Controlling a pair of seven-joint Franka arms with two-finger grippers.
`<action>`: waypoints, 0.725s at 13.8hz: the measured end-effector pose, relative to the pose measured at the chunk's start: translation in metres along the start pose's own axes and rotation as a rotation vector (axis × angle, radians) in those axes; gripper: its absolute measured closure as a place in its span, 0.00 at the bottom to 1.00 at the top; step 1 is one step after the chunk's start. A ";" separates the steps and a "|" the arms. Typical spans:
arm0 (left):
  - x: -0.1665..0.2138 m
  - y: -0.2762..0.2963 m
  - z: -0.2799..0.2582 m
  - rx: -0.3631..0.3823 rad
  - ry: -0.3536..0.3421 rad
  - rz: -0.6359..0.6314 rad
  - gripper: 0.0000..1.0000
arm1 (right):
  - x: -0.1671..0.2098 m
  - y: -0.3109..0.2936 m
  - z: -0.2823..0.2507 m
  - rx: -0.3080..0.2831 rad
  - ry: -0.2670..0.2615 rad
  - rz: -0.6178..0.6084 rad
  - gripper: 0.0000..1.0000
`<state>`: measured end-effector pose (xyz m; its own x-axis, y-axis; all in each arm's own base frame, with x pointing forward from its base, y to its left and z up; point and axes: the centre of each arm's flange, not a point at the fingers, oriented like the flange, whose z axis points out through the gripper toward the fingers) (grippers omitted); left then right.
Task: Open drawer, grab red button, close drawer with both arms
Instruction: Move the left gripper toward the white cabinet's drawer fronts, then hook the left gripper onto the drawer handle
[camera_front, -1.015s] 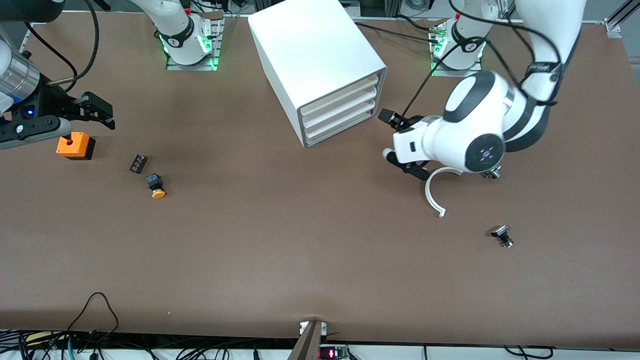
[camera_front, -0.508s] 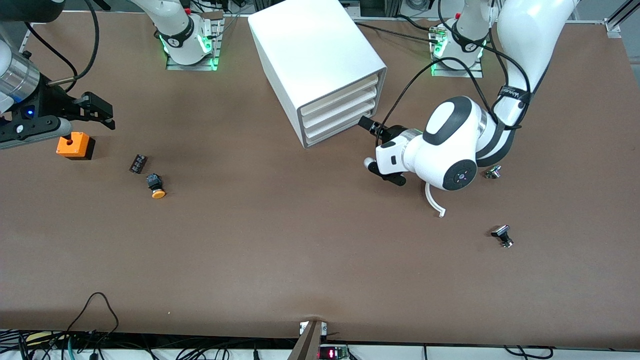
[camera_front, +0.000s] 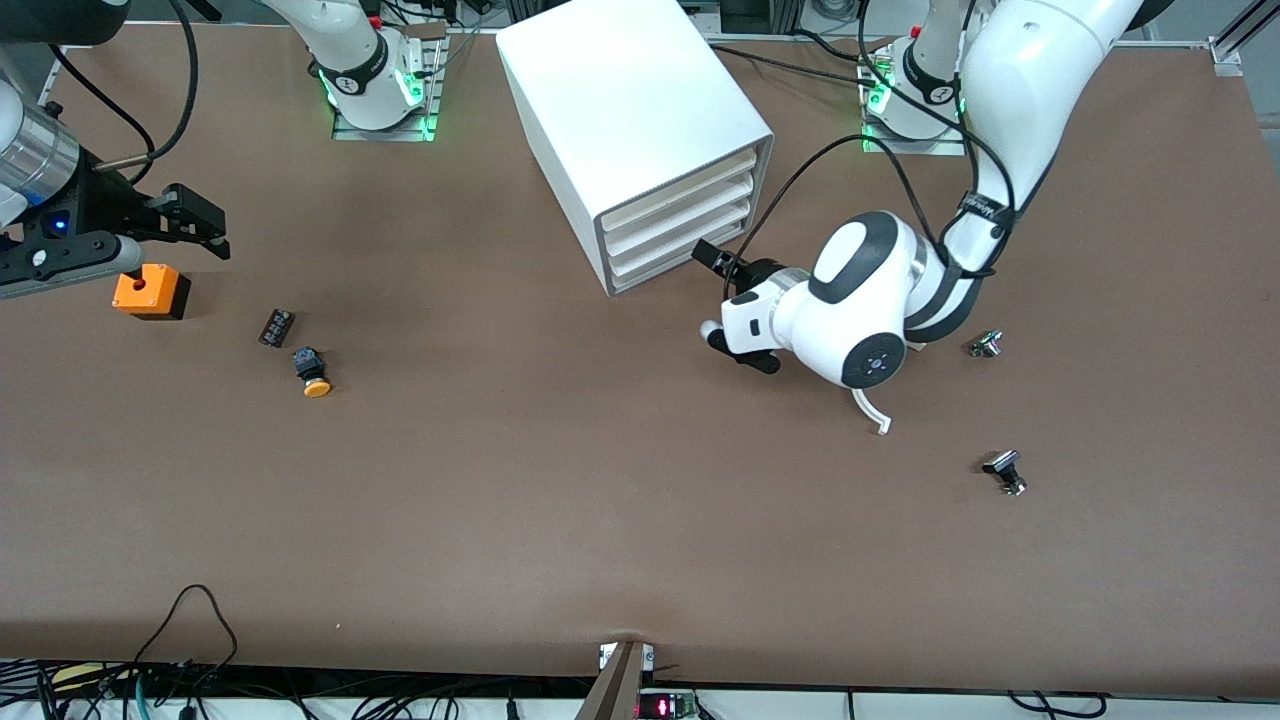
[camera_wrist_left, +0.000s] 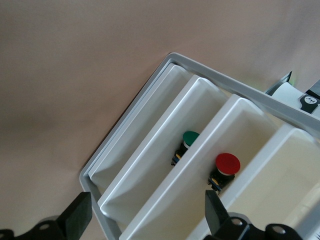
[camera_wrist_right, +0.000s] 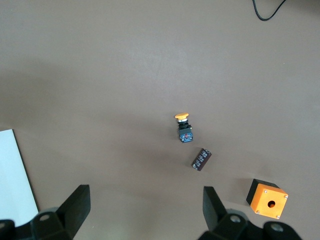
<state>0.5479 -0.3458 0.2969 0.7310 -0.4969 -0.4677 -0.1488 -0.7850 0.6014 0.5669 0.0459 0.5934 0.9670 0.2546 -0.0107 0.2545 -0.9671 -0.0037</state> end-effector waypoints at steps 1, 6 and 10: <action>0.004 -0.002 0.008 -0.003 -0.011 0.023 0.00 | 0.000 0.000 0.000 0.000 0.000 0.000 0.00; 0.014 -0.005 0.034 -0.015 -0.047 0.190 0.00 | 0.000 0.000 0.000 0.000 0.000 0.000 0.00; 0.019 0.001 0.055 -0.019 -0.079 0.299 0.00 | 0.000 0.000 0.000 0.000 0.000 0.001 0.00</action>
<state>0.5250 -0.3761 0.2533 0.6025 -0.7328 -0.3163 -0.3364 -0.5926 0.7319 0.5670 0.0456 0.5934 0.9671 0.2540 -0.0108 0.2540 -0.9672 -0.0037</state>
